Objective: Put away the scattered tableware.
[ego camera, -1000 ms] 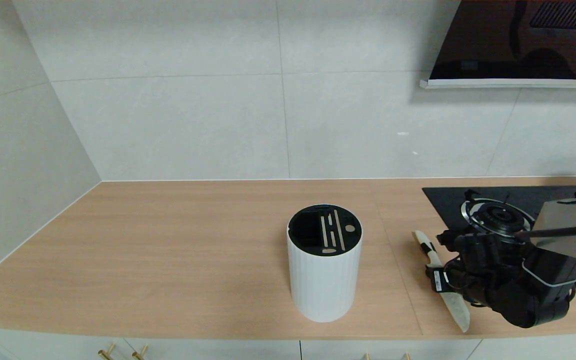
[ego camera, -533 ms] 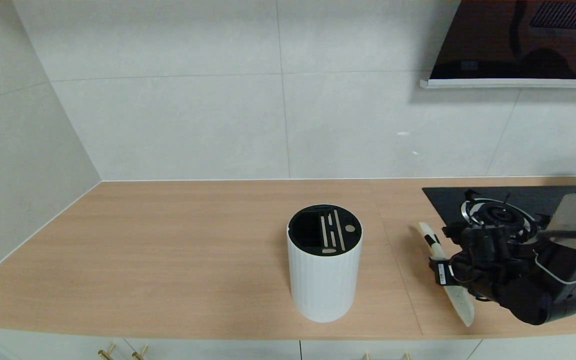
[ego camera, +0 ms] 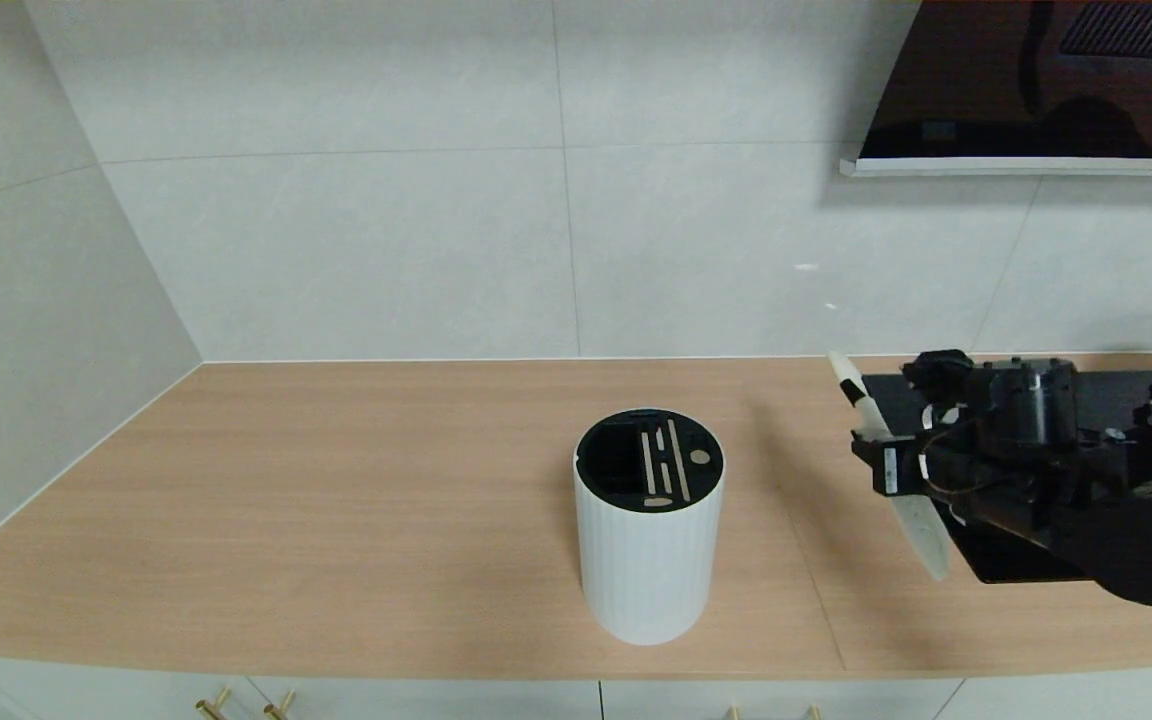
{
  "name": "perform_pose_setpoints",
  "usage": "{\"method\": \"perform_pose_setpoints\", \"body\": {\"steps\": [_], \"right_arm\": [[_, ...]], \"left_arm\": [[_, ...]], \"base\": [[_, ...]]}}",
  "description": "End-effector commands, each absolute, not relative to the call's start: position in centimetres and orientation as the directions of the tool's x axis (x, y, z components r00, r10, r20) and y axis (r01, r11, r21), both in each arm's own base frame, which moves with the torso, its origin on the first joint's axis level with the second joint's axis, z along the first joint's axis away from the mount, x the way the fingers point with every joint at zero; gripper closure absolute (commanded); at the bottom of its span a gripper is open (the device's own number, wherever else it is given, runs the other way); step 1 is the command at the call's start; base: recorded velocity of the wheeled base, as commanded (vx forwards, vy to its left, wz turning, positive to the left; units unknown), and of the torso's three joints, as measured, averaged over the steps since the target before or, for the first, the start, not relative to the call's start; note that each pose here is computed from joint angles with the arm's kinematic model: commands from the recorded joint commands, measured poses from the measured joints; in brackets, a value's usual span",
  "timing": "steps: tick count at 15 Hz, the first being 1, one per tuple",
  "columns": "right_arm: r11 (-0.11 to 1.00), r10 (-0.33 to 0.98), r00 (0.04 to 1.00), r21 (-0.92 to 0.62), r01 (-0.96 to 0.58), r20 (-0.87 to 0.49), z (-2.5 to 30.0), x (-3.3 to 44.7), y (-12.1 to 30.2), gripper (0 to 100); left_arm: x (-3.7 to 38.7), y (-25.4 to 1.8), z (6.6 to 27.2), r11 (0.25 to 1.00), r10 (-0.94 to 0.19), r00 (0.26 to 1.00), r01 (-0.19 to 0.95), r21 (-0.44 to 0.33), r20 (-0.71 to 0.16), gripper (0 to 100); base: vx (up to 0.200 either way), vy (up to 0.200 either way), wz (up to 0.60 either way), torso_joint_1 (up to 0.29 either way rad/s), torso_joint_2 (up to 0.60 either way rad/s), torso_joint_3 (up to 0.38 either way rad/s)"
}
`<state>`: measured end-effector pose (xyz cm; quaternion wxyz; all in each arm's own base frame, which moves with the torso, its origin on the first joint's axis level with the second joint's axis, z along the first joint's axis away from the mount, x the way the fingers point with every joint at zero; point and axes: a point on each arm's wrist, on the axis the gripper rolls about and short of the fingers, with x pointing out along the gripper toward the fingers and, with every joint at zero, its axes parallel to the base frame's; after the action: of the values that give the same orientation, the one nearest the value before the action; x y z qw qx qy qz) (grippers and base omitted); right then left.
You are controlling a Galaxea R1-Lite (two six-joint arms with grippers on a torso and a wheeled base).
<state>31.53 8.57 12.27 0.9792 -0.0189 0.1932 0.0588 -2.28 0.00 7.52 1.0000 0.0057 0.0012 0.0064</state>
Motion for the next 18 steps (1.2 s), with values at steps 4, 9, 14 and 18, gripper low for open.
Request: {"method": "perform_pose_setpoints", "body": {"steps": [4, 9, 14, 18], "right_arm": [[0.945, 0.326, 0.935, 0.016, -0.328, -0.141, 22.1, 28.2, 14.4, 100], [0.925, 0.378, 0.916, 0.015, -0.38, -0.131, 23.0, 27.1, 16.1, 100], [0.891, 0.453, 0.888, 0.025, -0.453, -0.08, 25.0, 23.2, 16.8, 100], [0.861, 0.508, 0.858, 0.024, -0.508, -0.077, 25.1, 21.2, 17.8, 100]], "left_arm": [[-2.2, 0.0, 7.6, 0.998, -0.018, 1.0, 0.019, 0.067, -0.012, 0], [1.0, -0.5, 18.9, 0.969, -0.229, 0.97, 0.235, 0.081, -0.077, 0], [9.4, -1.5, 26.5, 0.915, -0.394, 0.907, 0.402, 0.027, -0.147, 0], [13.7, -6.1, 26.5, 0.773, -0.63, 0.762, 0.596, -0.217, -0.153, 0]], "base": [[0.0, 0.0, 0.0, 0.0, 0.0, 0.0], [0.0, 0.0, 0.0, 0.0, 0.0, 0.0], [0.0, 0.0, 0.0, 0.0, 0.0, 0.0], [0.0, 0.0, 0.0, 0.0, 0.0, 0.0]]}}
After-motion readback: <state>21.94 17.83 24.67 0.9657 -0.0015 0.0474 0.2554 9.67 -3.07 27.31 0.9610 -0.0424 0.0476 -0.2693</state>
